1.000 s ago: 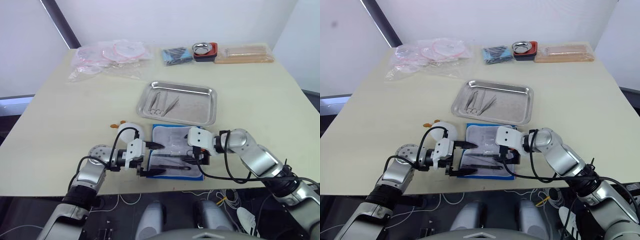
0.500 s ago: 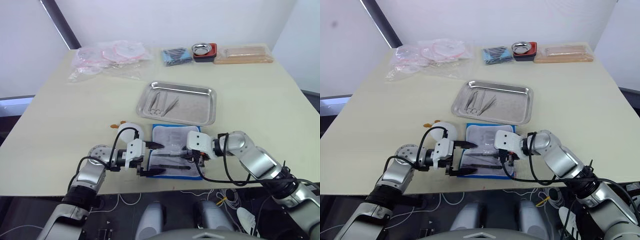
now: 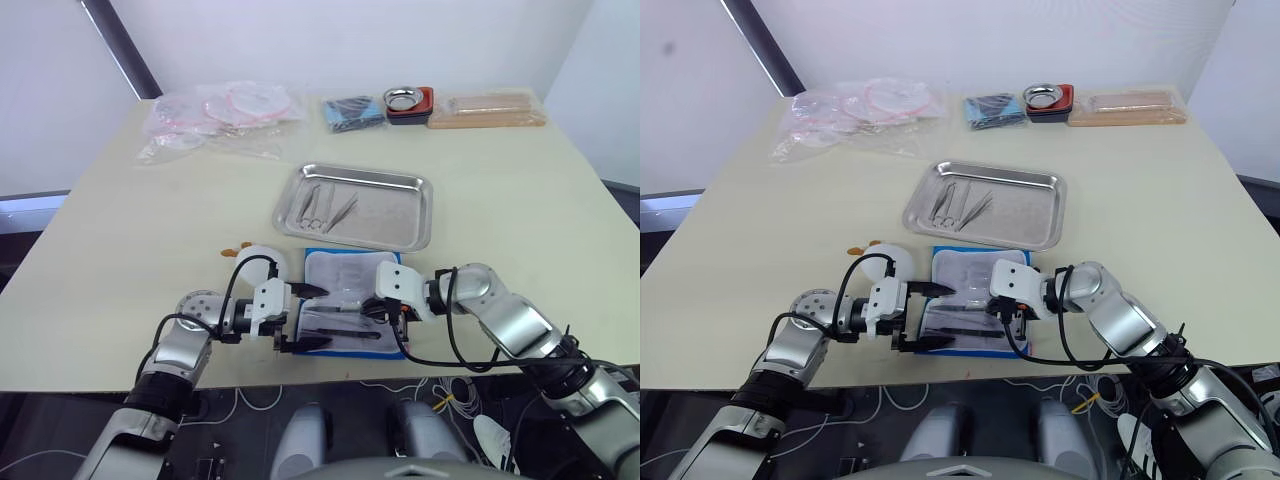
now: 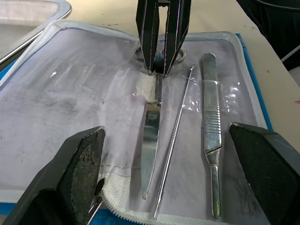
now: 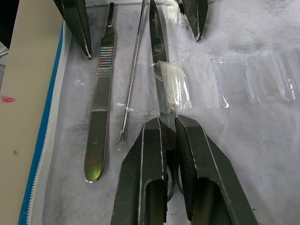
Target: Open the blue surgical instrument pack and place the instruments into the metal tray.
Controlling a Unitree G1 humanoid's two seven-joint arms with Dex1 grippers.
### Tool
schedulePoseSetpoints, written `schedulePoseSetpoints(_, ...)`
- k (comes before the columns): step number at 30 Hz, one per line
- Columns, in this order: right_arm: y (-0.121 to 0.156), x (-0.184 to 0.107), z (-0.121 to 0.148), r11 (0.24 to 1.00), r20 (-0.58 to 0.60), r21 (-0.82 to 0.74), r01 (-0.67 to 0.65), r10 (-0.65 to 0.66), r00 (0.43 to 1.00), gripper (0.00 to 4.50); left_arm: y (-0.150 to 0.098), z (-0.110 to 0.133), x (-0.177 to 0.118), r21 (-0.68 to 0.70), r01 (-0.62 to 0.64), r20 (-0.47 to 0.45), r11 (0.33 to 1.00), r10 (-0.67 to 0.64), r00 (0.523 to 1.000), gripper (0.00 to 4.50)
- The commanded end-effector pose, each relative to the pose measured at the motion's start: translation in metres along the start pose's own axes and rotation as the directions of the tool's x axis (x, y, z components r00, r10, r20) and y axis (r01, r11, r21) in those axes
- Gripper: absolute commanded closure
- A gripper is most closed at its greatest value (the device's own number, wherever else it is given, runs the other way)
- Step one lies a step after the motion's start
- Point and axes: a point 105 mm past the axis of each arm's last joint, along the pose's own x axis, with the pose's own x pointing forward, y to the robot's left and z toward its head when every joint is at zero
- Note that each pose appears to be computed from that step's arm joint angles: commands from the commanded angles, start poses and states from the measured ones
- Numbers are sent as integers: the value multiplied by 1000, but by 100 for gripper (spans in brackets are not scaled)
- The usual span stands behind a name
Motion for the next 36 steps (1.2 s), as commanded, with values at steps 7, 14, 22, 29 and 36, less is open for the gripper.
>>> schedulePoseSetpoints(7,-6,-11,32,996,-25,-85,10,-12,1000,441,-34,-46,12,-134,86,-140,987,-104,985,0)
schedulePoseSetpoints(14,-12,-20,37,987,-105,-156,45,-62,993,441,-34,-48,13,-133,83,-143,988,-103,984,0)
schedulePoseSetpoints(22,-13,-25,35,983,-191,-179,39,-73,979,441,-33,-48,15,-128,82,-145,988,-101,984,0)
schedulePoseSetpoints(29,-13,-35,29,982,-257,-189,32,-81,963,441,-33,-49,16,-128,83,-147,988,-101,984,0)
schedulePoseSetpoints(36,-16,-53,25,977,-295,-212,26,-89,951,441,-33,-50,17,-128,85,-147,988,-104,984,0)
